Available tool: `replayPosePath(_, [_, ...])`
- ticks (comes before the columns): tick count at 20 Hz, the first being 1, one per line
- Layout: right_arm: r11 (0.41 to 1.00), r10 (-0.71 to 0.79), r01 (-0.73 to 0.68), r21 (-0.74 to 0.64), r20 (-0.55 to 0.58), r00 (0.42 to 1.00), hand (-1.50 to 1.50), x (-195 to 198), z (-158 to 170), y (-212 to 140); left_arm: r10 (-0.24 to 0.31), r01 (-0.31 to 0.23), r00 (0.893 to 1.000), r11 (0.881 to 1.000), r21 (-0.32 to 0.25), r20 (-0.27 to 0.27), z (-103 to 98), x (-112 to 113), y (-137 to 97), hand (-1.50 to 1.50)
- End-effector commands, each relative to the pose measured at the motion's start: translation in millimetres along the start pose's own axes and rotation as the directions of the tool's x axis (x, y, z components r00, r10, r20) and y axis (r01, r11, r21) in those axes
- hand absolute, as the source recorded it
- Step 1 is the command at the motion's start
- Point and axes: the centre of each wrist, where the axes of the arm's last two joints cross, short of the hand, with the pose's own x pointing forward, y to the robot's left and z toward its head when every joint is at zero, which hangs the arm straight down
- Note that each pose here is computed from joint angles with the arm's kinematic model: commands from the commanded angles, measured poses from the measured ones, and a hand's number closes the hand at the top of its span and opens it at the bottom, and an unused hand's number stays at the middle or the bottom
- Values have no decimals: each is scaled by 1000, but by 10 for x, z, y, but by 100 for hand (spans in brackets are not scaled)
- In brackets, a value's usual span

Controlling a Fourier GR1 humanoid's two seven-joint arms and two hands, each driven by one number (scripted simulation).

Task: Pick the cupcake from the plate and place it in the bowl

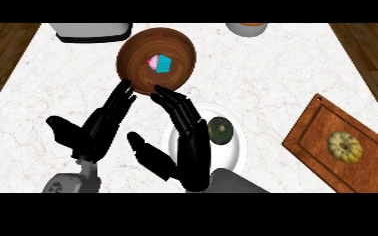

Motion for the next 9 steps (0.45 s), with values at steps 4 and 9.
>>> replayPosePath(4, [997,-76,77,16,-55,996,150,350,1508,-97,-16,16,1000,1000,17,0,60,-63,43,0])
replayPosePath(9, [986,-3,29,162,-158,987,150,663,2633,-334,-11,11,1000,1000,9,11,66,35,86,0])
